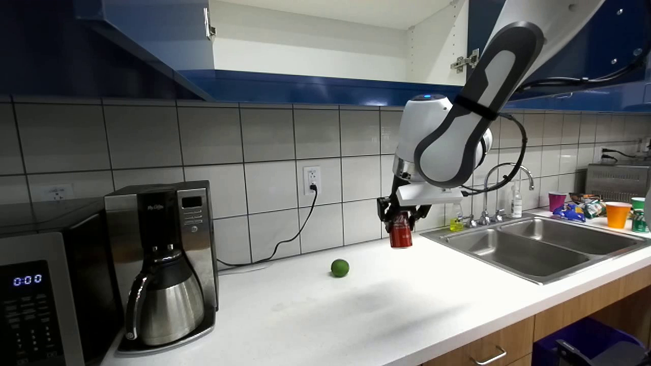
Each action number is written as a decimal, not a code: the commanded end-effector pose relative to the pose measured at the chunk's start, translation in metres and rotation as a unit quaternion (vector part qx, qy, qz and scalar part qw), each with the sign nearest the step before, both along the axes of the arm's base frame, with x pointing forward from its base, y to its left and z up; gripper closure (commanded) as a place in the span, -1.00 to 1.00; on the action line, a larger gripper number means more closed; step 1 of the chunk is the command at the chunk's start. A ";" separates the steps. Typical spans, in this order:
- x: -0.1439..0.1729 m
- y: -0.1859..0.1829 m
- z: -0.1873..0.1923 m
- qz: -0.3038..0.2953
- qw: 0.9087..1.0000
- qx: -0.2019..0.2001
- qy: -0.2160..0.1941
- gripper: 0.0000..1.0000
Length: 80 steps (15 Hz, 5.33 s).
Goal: Remove the can from the top cupboard
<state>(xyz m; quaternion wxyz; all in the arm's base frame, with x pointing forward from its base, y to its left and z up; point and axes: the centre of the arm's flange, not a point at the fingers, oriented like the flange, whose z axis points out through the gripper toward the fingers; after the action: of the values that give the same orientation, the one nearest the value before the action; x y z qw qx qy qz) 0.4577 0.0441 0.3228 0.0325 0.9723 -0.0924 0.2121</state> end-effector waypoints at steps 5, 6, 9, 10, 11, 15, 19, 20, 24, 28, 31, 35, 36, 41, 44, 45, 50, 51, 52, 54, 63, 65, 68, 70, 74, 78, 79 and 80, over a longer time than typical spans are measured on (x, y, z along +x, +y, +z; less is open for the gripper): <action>0.033 -0.007 -0.016 0.026 0.999 -0.018 -0.007 0.24; 0.035 -0.007 -0.021 0.029 0.999 -0.021 -0.007 0.24; 0.039 -0.008 -0.037 0.037 0.999 -0.019 -0.006 0.24; 0.039 -0.008 -0.043 0.039 0.999 -0.018 -0.005 0.24; 0.039 -0.009 -0.051 0.041 0.999 -0.018 -0.005 0.24; 0.037 -0.013 -0.075 0.048 0.999 -0.017 -0.002 0.24; 0.036 -0.018 -0.095 0.052 0.998 -0.019 -0.003 0.24; 0.036 -0.018 -0.100 0.054 0.998 -0.021 -0.004 0.24; 0.037 -0.016 -0.121 0.060 0.998 -0.022 -0.005 0.24; 0.039 -0.007 -0.144 0.063 0.998 -0.022 -0.003 0.24; 0.040 0.000 -0.158 0.065 0.998 -0.019 -0.003 0.24; 0.044 0.005 -0.174 0.064 0.998 -0.014 -0.001 0.24; 0.045 0.006 -0.178 0.064 0.998 -0.015 -0.001 0.24; 0.053 0.004 -0.199 0.060 0.998 -0.010 -0.004 0.24; 0.058 0.003 -0.201 0.059 0.998 -0.008 -0.011 0.24; 0.060 0.003 -0.202 0.059 0.998 -0.009 -0.013 0.24; 0.078 0.003 -0.177 0.059 0.998 -0.013 -0.009 -0.26; 0.079 0.003 -0.177 0.060 0.998 -0.014 -0.010 -0.26; 0.079 0.003 -0.177 0.060 0.998 -0.014 -0.011 -0.26; 0.079 0.003 -0.177 0.060 0.998 -0.014 -0.011 -0.26; 0.079 0.003 -0.177 0.060 0.998 -0.014 -0.011 -0.76; 0.079 0.003 -0.177 0.059 0.998 -0.014 -0.012 -0.91; 0.079 0.003 -0.176 0.058 0.998 -0.013 -0.011 -1.00; 0.078 0.003 -0.171 0.058 0.998 -0.012 -0.011 -1.00; 0.071 0.003 -0.158 0.058 0.998 -0.011 -0.007 -1.00; 0.056 0.005 -0.141 0.054 0.999 -0.008 -0.001 -1.00; 0.053 0.005 -0.136 0.053 0.999 -0.007 -0.001 -1.00; 0.049 0.005 -0.132 0.052 0.999 -0.006 -0.001 -1.00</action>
<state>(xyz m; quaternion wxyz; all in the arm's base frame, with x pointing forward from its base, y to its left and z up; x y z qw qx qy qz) 0.5167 0.0480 0.1565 0.0239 0.9751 -0.0404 0.2168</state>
